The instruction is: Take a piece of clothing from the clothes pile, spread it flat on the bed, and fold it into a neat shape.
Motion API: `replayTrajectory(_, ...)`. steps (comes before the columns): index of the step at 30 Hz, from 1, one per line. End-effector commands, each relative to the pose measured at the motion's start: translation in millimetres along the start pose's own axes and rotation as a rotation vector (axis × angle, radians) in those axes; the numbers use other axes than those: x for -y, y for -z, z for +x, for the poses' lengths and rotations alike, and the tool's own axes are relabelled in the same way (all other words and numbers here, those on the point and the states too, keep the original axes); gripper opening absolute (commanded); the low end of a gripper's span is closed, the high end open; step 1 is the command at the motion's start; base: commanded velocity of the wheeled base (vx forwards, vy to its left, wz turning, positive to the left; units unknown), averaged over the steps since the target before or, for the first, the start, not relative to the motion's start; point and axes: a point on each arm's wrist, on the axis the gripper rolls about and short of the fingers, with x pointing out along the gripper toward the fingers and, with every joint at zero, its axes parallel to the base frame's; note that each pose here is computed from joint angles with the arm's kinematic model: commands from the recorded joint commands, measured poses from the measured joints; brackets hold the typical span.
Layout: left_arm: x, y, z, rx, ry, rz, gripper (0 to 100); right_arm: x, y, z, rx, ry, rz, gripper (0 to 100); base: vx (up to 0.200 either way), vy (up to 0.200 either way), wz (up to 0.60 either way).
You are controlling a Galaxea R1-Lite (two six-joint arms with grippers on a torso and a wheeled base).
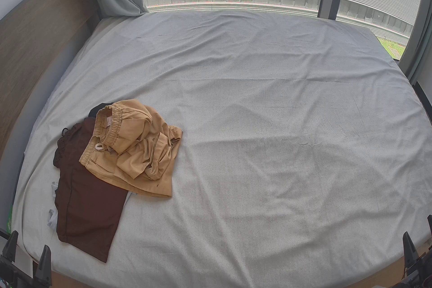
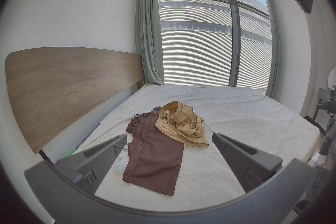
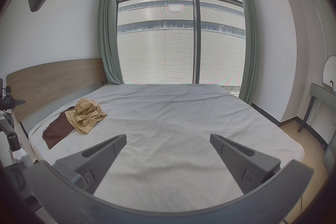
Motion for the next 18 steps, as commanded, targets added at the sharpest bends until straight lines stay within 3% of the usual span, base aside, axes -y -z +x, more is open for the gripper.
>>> replayTrajectory(1,0,5,0,-0.002,-0.002,0.001,100,0,5,0,-0.001,0.001,0.0,100,0.0,0.0,0.0)
replayTrajectory(7,0,5,0,0.004,-0.003,0.001,100,0,5,0,-0.001,0.002,0.004,100,0.0,0.0,0.0)
replayTrajectory(9,0,-5,-2,0.054,-0.002,-0.011,100,0,5,0,-0.001,0.002,0.004,100,0.0,0.0,0.0)
replayTrajectory(10,0,-33,-9,0.146,0.002,-0.022,100,0,5,0,-0.001,0.002,0.004,100,0.0,0.0,0.0)
replayTrajectory(11,1,-52,-12,0.183,0.009,-0.036,100,0,5,0,-0.001,0.002,0.002,100,0.0,0.0,0.0)
replayTrajectory(12,1,-52,-12,0.183,0.009,-0.036,100,0,5,0,-0.001,0.002,0.002,100,0.0,0.0,0.0)
replayTrajectory(13,1,-70,-8,0.165,0.038,-0.083,100,0,5,0,-0.001,0.004,0.0,100,0.0,0.0,0.0)
replayTrajectory(18,1,-66,5,0.079,0.083,-0.104,100,0,5,0,-0.001,0.002,0.004,100,0.0,0.0,0.0)
